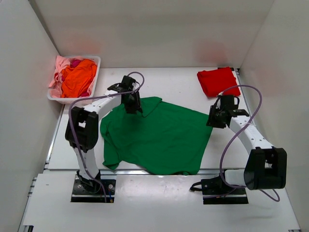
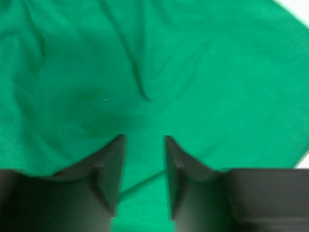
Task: Fold and stack the t-shirts
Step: Flatten out the tshirt
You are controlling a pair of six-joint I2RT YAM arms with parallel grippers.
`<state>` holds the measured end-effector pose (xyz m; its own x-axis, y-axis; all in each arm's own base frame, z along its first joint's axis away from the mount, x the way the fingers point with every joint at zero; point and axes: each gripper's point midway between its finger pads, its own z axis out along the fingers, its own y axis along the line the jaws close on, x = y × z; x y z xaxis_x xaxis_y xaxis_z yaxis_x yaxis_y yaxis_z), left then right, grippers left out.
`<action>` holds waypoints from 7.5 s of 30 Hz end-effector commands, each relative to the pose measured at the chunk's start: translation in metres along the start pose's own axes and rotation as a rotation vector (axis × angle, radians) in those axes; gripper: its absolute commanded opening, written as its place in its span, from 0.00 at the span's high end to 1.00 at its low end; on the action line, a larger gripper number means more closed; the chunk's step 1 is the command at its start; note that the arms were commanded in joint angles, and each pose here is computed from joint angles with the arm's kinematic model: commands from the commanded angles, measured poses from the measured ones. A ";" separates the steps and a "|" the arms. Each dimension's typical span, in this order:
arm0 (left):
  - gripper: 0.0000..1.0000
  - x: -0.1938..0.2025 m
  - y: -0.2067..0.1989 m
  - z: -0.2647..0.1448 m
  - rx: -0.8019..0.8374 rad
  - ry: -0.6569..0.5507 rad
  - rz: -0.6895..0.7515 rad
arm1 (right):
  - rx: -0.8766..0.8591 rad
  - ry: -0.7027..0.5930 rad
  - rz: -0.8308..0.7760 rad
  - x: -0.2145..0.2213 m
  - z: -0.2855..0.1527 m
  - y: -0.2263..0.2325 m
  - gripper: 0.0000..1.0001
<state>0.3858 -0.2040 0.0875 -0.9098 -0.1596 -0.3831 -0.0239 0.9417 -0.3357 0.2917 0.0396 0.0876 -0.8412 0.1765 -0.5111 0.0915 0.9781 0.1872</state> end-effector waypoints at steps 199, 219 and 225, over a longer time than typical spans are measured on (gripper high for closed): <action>0.57 -0.053 -0.158 0.145 0.145 -0.011 -0.215 | -0.078 -0.220 0.200 -0.114 0.021 0.002 1.00; 0.91 -0.036 -0.132 0.151 0.031 0.027 -0.141 | -0.066 -0.232 0.211 -0.111 0.018 -0.006 1.00; 1.00 -0.060 -0.150 0.124 0.092 -0.034 -0.109 | -0.072 -0.226 0.214 -0.106 0.017 -0.006 1.00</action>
<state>0.4887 -0.3699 0.0226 -0.9058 -0.2898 -0.3092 -0.1319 0.8862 -0.4442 0.3858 0.0178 0.1085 -0.7071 0.4017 -0.5820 0.2313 0.9091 0.3465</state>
